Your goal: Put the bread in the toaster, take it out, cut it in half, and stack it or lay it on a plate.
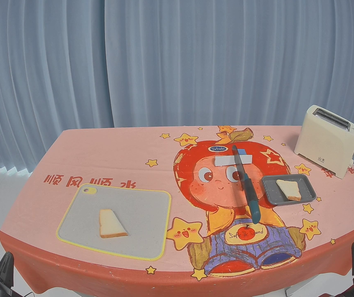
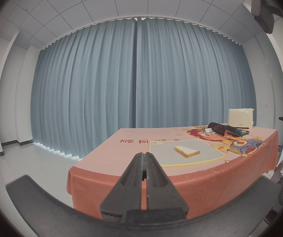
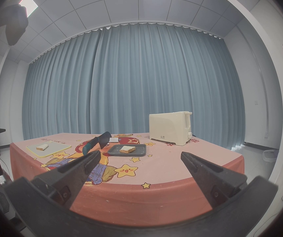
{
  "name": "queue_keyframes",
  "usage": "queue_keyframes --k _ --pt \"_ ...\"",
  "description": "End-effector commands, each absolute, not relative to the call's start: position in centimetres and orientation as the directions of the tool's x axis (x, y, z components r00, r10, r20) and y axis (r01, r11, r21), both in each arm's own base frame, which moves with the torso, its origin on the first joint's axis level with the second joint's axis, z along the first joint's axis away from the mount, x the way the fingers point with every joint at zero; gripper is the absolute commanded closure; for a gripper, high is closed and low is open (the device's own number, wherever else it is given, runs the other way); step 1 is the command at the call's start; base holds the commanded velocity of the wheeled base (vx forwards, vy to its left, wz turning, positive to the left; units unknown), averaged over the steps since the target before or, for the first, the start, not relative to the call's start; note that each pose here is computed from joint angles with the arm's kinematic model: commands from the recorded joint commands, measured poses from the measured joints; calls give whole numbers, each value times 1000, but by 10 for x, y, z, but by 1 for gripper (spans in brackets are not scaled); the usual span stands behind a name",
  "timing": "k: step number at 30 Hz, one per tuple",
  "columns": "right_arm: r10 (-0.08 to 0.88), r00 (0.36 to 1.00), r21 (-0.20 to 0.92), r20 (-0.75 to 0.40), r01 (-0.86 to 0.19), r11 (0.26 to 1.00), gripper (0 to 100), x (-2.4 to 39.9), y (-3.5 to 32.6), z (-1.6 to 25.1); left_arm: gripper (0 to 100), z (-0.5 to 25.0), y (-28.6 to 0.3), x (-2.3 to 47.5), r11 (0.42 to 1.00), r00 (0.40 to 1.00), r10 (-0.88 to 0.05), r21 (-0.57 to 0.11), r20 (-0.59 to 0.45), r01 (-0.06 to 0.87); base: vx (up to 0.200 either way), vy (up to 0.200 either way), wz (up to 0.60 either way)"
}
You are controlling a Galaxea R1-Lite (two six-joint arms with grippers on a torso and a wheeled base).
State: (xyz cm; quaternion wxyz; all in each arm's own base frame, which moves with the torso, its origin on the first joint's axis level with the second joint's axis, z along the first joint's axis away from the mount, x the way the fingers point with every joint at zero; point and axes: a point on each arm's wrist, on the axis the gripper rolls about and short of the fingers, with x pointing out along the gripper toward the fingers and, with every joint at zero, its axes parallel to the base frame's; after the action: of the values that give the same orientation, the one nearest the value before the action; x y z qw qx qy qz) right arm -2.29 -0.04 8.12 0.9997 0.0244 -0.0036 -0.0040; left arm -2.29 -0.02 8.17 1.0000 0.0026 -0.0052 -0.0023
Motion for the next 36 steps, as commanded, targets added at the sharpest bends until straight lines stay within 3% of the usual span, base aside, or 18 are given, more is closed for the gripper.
queue_keyframes --k 1,5,6,35,36 --pt "-8 1000 49 6 7 999 0 -23 0 76 100 77 0 -22 1000 1000 -5 0 5 5 0 0 0" --pt "-8 1000 49 6 7 999 0 -23 0 76 100 77 0 -23 1000 1000 -8 8 8 8 0 0 0" --pt "-8 1000 49 6 7 999 0 -23 0 76 0 77 0 -23 1000 1000 -8 8 8 8 0 0 0" --pt "-8 1000 49 6 7 999 0 -23 0 76 0 78 0 -23 1000 1000 -8 14 25 7 0 0 0" --pt "-8 1000 49 6 7 999 0 -23 0 76 0 87 0 -23 1000 994 -9 10 107 8 0 0 0"
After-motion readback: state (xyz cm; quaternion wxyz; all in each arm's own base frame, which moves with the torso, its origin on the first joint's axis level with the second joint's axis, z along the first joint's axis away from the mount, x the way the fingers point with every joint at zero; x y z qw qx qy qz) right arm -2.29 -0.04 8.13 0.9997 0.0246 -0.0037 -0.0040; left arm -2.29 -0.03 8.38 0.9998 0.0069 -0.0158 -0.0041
